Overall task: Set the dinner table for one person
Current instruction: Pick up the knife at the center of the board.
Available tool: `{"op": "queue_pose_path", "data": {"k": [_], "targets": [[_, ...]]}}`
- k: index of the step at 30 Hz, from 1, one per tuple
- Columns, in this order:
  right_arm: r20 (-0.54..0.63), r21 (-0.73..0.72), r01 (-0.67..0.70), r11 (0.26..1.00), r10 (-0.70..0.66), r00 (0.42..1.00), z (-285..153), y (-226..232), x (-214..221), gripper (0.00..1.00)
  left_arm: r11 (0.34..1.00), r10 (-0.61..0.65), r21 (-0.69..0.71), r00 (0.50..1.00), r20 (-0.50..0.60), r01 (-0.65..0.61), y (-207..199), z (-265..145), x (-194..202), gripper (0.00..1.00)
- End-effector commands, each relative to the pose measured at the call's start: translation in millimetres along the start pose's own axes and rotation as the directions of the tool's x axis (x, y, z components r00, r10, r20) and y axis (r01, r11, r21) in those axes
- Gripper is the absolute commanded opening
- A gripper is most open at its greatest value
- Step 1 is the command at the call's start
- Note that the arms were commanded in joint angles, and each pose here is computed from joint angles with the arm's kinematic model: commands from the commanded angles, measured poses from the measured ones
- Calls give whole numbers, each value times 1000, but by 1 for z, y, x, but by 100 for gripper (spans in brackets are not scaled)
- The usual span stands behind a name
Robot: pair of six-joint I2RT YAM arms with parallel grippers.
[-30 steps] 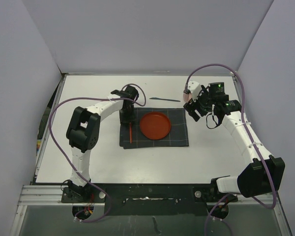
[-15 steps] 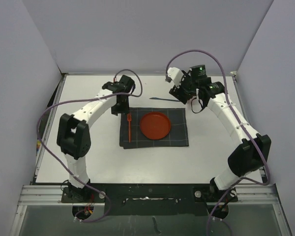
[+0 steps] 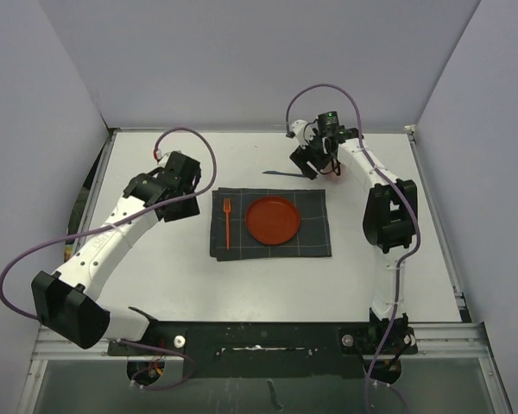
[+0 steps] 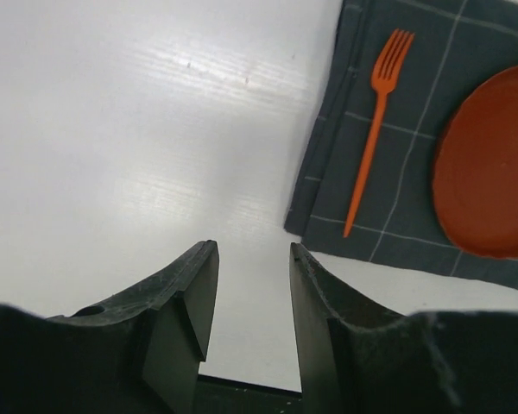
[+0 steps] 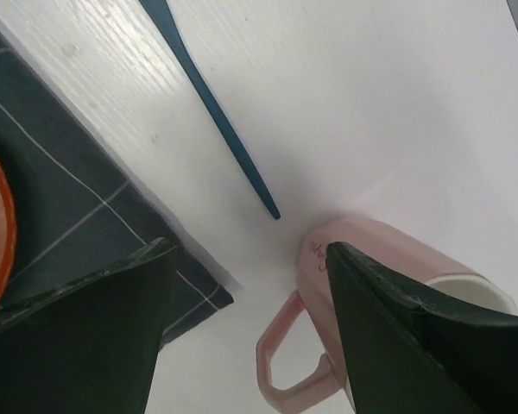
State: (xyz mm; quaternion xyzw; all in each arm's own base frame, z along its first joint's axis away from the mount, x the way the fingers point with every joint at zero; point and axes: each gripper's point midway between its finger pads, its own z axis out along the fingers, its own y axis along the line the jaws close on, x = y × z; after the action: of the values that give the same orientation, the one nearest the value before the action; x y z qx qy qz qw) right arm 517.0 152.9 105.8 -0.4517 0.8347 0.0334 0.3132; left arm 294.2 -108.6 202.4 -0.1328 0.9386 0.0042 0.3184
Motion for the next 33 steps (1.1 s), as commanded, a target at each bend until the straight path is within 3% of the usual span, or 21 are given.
{"op": "queue_pose_path", "data": {"k": [1, 15, 24, 33], "targets": [[121, 74, -28, 997, 19, 993, -39, -23, -38, 72, 999, -33, -21, 999, 15, 33, 9, -3, 2, 37], [94, 41, 80, 996, -83, 992, -9, -1, -53, 73, 997, -68, 43, 997, 48, 66, -3, -8, 0, 37], [67, -39, 20, 999, -17, 998, 35, 10, -43, 70, 998, -62, 29, 997, 36, 61, -3, -3, 4, 37], [47, -62, 29, 998, -27, 999, 51, 17, -30, 70, 996, -71, 48, 997, 20, 70, -14, 9, 7, 37]]}}
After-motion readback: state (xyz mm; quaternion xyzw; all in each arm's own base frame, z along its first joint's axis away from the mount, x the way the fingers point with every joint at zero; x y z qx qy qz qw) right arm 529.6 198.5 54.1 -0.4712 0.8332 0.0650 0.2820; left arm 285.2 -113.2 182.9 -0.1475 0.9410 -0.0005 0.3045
